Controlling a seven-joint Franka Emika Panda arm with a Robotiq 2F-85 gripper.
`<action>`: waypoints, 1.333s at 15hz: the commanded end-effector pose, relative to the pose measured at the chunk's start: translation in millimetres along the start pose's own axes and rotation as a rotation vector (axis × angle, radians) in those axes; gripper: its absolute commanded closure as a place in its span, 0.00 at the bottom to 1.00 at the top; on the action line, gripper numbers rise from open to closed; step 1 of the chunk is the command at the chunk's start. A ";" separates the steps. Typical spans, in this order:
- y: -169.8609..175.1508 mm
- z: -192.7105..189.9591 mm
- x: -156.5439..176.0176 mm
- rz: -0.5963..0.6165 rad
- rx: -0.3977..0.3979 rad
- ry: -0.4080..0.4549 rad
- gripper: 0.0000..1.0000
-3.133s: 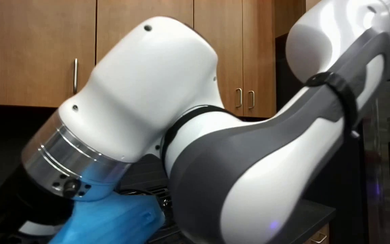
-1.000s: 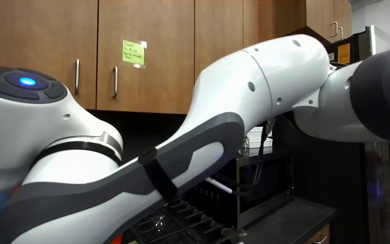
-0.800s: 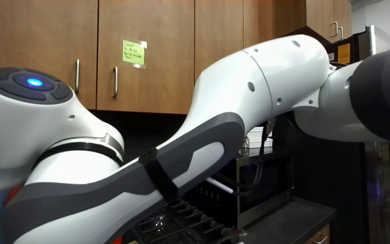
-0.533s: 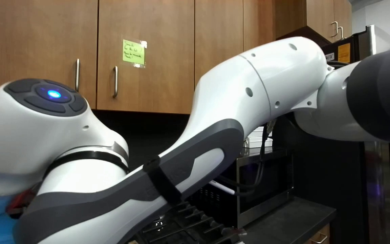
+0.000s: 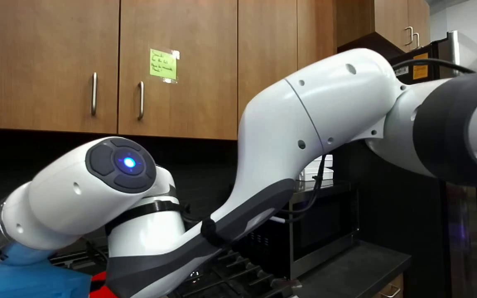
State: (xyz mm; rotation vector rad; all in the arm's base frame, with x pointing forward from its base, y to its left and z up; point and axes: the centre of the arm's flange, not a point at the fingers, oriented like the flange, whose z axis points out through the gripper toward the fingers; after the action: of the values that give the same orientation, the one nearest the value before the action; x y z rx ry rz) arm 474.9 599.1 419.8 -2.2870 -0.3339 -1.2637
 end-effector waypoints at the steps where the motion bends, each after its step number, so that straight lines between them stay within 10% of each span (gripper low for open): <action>1: 0.5 -17.5 -18.5 -0.004 0.025 0.039 0.00; 8: -26.6 -35.9 -69.3 0.095 0.031 -0.205 0.00; 20: -42.3 -54.6 -71.9 0.031 0.101 -0.174 0.00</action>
State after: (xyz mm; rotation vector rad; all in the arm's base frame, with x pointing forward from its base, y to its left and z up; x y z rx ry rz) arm 385.5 619.4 388.2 -2.3175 -0.4093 -1.0153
